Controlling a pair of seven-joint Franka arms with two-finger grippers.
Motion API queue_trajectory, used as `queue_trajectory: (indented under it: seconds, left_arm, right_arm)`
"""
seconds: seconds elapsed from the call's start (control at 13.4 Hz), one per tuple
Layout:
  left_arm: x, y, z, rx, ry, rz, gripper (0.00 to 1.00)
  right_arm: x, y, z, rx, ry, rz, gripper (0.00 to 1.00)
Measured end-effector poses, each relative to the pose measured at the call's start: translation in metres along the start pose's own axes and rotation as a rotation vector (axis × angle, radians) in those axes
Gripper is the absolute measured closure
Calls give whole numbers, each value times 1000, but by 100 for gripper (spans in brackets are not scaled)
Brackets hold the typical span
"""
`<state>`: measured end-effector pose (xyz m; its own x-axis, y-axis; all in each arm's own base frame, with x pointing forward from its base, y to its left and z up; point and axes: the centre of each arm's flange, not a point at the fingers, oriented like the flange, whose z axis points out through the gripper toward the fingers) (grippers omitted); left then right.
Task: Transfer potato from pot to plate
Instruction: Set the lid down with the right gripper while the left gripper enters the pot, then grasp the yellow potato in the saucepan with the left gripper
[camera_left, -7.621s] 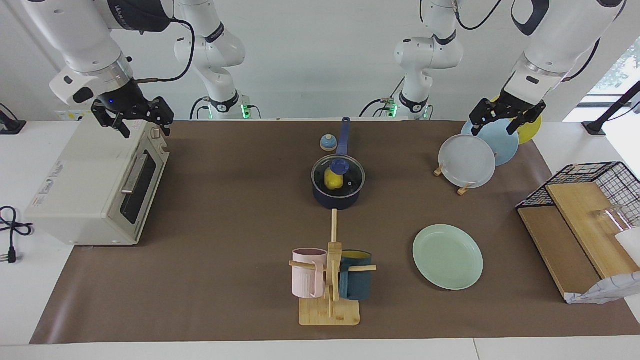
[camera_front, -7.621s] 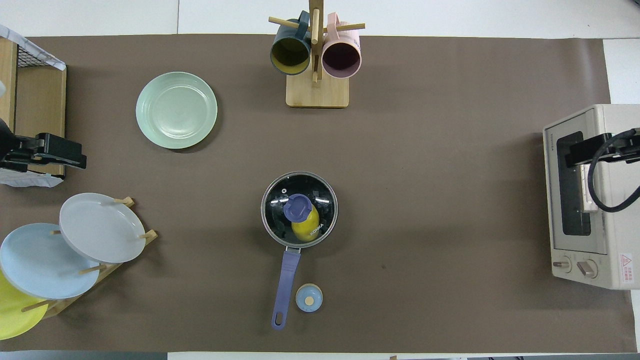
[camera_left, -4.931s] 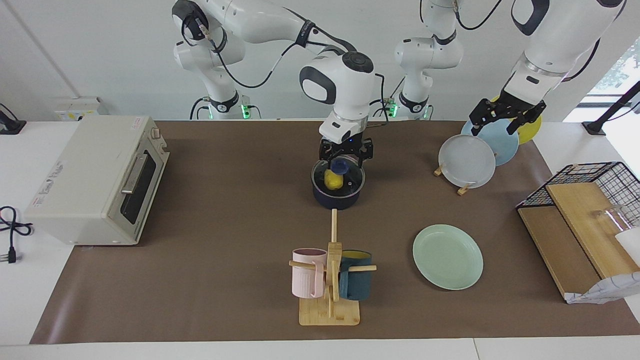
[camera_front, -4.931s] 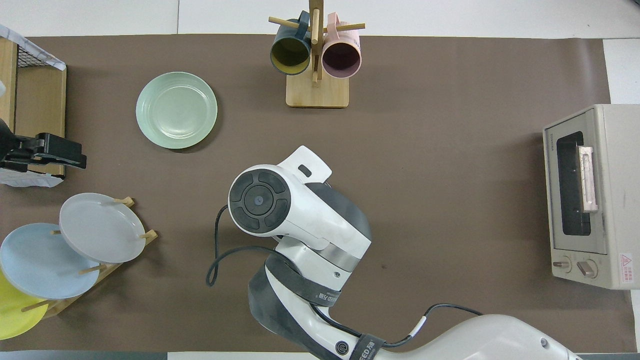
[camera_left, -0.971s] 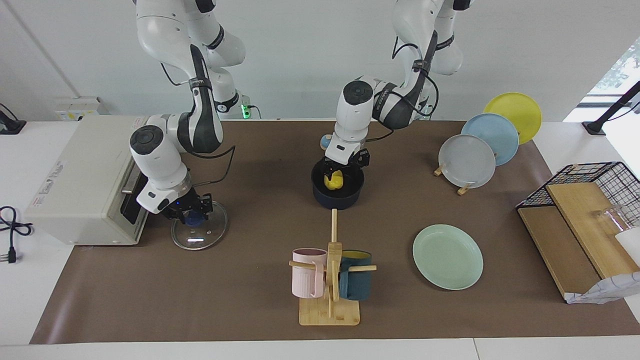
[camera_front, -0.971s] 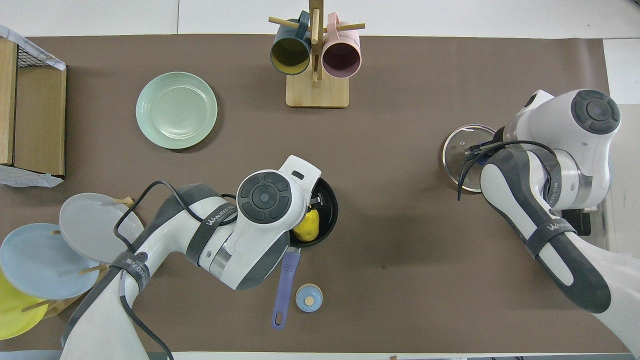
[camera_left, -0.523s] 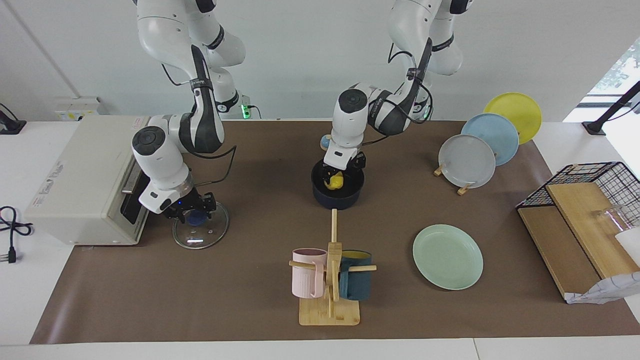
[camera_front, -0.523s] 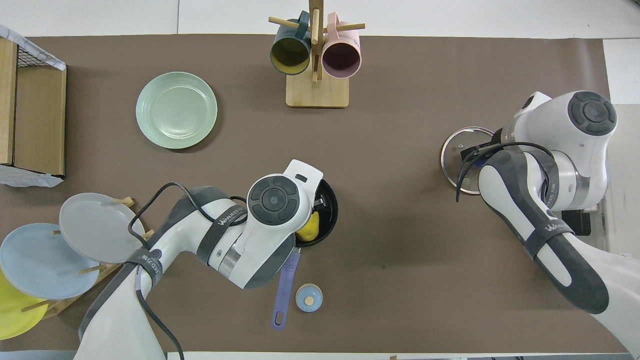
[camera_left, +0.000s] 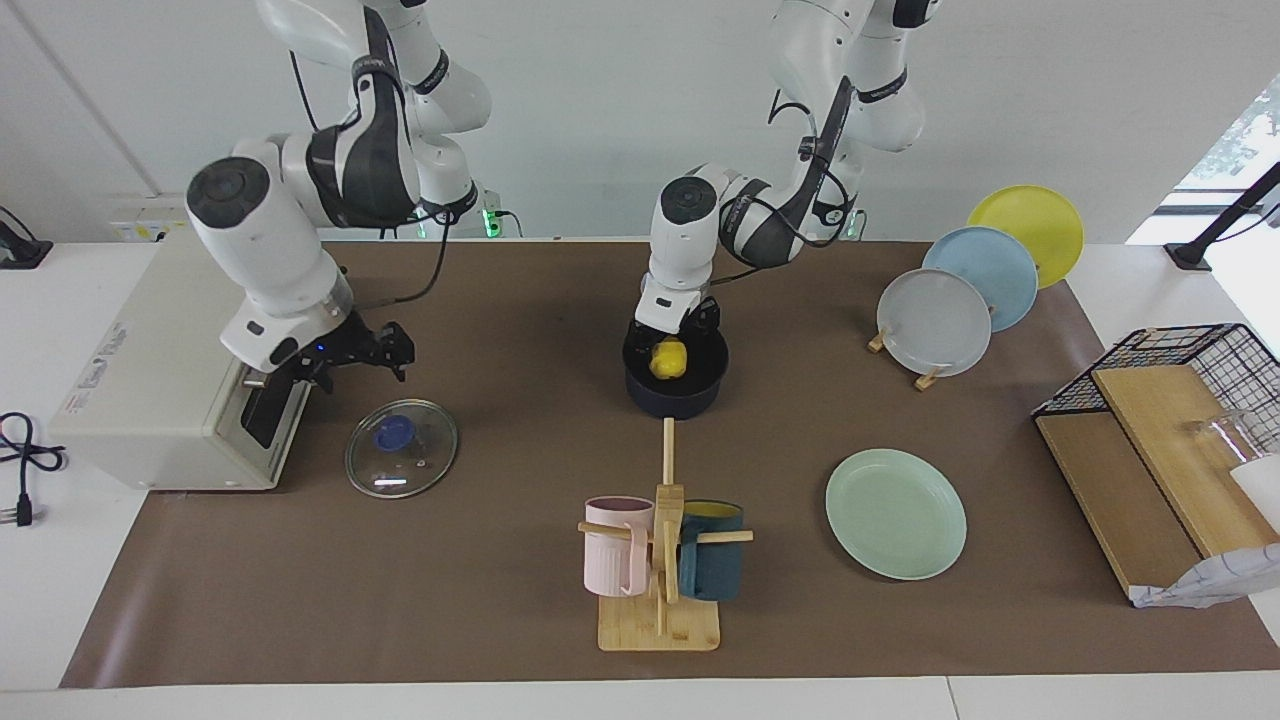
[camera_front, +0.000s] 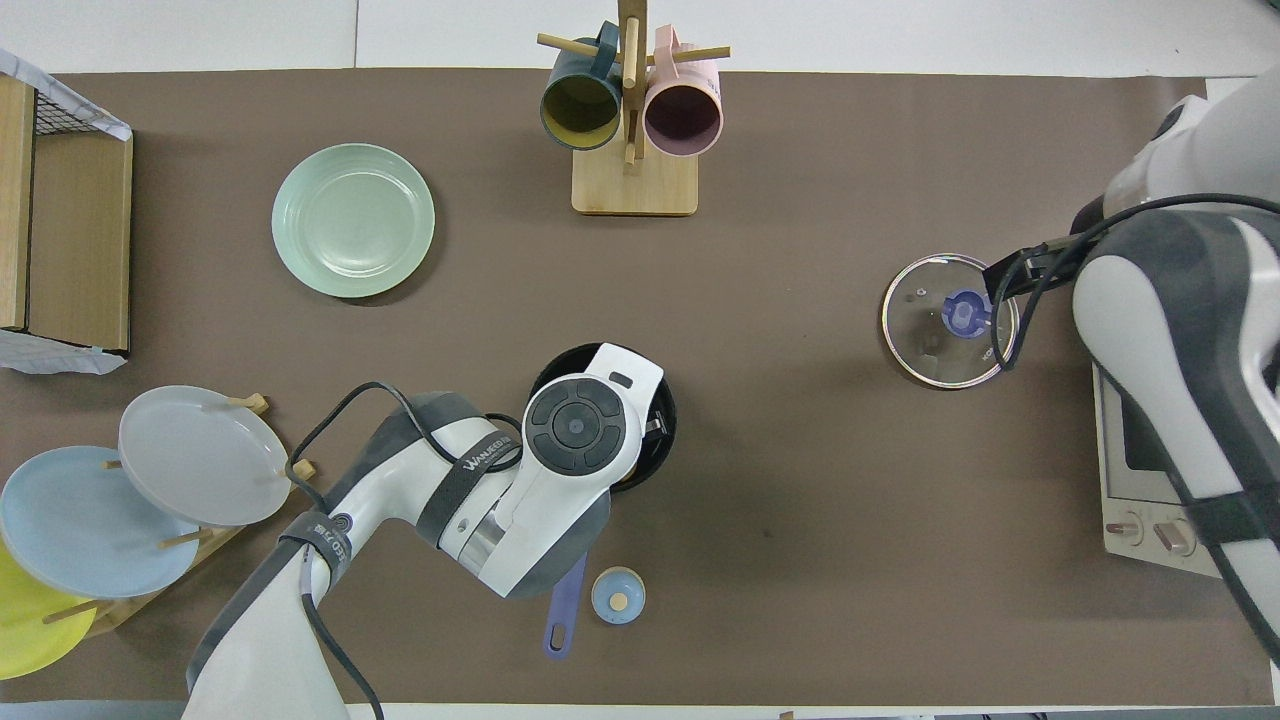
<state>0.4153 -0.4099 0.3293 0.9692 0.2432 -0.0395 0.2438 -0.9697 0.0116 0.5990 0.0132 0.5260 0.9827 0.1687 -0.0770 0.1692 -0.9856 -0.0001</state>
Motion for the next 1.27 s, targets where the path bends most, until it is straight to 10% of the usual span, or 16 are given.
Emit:
queue_trajectory:
  seconds: [0.3, 0.52, 1.27]
  left_arm:
    - [1, 1, 6, -15, 9, -3, 4]
    - [2, 1, 5, -20, 12, -4, 32]
    - [10, -4, -34, -26, 17, -5, 35]
  right_arm:
    - [-38, 1, -73, -15, 0, 50, 0]
    - [-52, 12, -68, -8, -47, 86, 0]
    - [-62, 32, -50, 3, -86, 90, 0]
